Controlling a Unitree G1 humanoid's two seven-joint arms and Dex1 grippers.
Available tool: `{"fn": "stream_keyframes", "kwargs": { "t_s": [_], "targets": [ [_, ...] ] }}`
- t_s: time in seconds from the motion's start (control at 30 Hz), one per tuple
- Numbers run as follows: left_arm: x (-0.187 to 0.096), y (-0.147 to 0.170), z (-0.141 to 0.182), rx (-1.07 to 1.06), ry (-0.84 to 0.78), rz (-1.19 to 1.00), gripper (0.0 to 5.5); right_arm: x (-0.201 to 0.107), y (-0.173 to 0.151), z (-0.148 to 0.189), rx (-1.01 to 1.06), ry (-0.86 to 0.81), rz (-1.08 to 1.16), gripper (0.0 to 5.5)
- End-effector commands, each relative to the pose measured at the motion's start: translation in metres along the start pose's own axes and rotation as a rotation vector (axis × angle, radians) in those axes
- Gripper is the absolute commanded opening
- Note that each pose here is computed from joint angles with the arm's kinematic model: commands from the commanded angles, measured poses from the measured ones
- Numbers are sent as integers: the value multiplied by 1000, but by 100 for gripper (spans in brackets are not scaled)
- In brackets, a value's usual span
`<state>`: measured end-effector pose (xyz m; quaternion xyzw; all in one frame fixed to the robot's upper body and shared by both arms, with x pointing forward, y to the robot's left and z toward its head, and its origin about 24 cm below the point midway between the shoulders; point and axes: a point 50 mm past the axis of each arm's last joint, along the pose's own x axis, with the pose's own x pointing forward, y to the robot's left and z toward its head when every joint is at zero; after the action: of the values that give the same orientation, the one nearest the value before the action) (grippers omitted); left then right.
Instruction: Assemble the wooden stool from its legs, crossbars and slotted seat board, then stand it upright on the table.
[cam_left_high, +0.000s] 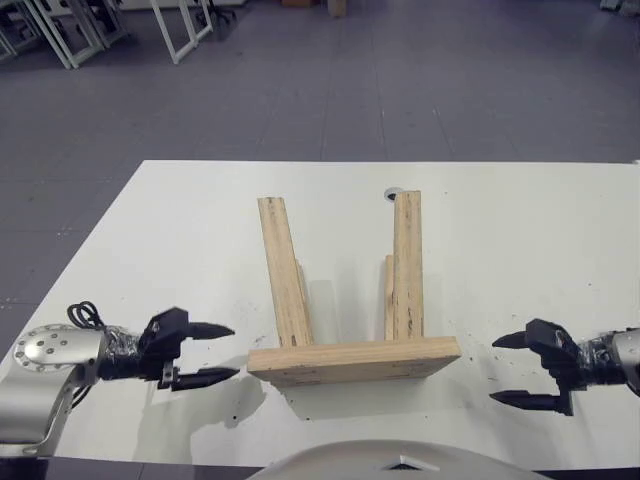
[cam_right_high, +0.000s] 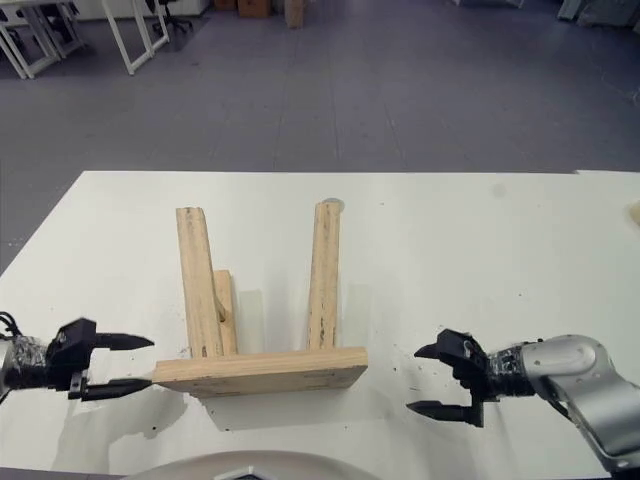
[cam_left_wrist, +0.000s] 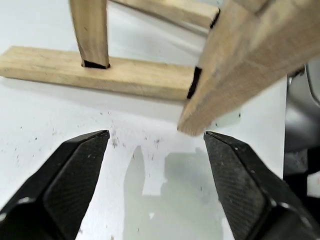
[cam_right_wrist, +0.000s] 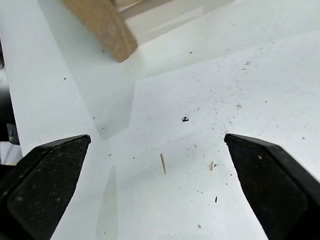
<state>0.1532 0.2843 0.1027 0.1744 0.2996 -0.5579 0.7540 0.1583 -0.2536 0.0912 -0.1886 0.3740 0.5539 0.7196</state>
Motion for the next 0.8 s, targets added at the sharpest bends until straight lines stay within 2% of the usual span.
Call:
{"fn": "stream_keyframes", "kwargs": {
  "t_s": [0.03, 0.13, 0.27, 0.33, 0.63, 0.8],
  "targets": [
    [14, -6, 14, 169, 24, -44, 351, 12, 4, 14, -115, -9, 26, 496],
    [40, -17, 33, 214, -98, -72, 351, 26, 9, 32, -171, -71, 45, 496],
    [52, -29, 39, 178, -129, -95, 351, 35, 10, 47, -209, -113, 51, 496],
    [58, -26, 41, 172, -135, -59, 355, 40, 11, 54, -205, -150, 53, 461],
    [63, -15, 44, 134, -158, -34, 203, 53, 19, 77, -149, -282, 145, 279],
    [66, -9, 58, -7, -269, -80, 165, 40, 11, 91, -7, -381, 149, 195]
  ]
}}
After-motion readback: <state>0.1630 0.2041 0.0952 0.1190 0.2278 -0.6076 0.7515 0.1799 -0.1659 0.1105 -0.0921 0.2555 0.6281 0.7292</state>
